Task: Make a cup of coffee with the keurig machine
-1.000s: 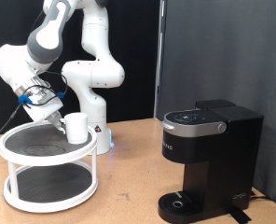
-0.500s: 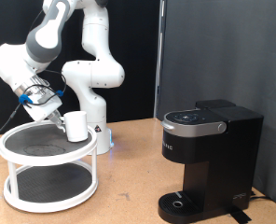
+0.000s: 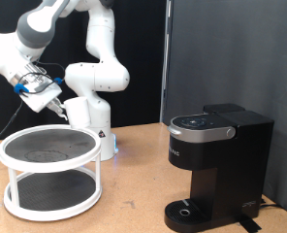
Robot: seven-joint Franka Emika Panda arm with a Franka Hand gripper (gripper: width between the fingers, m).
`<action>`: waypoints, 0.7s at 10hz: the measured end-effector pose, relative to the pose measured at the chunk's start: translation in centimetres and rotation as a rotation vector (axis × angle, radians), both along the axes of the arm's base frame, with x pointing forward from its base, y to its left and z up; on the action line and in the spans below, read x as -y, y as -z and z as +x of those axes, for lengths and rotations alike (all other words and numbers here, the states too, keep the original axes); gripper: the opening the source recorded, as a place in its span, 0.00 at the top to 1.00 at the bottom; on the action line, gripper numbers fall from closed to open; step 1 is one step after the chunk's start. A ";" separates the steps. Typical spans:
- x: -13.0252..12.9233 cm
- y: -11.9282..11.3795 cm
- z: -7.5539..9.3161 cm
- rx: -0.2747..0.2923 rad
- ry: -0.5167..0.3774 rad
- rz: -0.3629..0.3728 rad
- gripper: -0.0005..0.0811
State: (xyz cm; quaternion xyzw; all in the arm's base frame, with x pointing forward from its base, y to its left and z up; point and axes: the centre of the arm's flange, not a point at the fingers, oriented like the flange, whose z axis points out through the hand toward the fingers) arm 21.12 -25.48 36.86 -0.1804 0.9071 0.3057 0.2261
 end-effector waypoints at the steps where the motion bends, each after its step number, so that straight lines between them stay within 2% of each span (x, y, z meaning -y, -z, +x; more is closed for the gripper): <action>1: 0.0 0.1 0.0 0.001 0.003 0.004 0.99; 3: -1.1 0.3 0.9 -0.008 0.014 0.060 0.99; 4: -2.0 0.4 2.0 -0.027 0.016 0.085 0.99; 7: -4.6 0.1 6.1 -0.025 0.092 0.052 0.99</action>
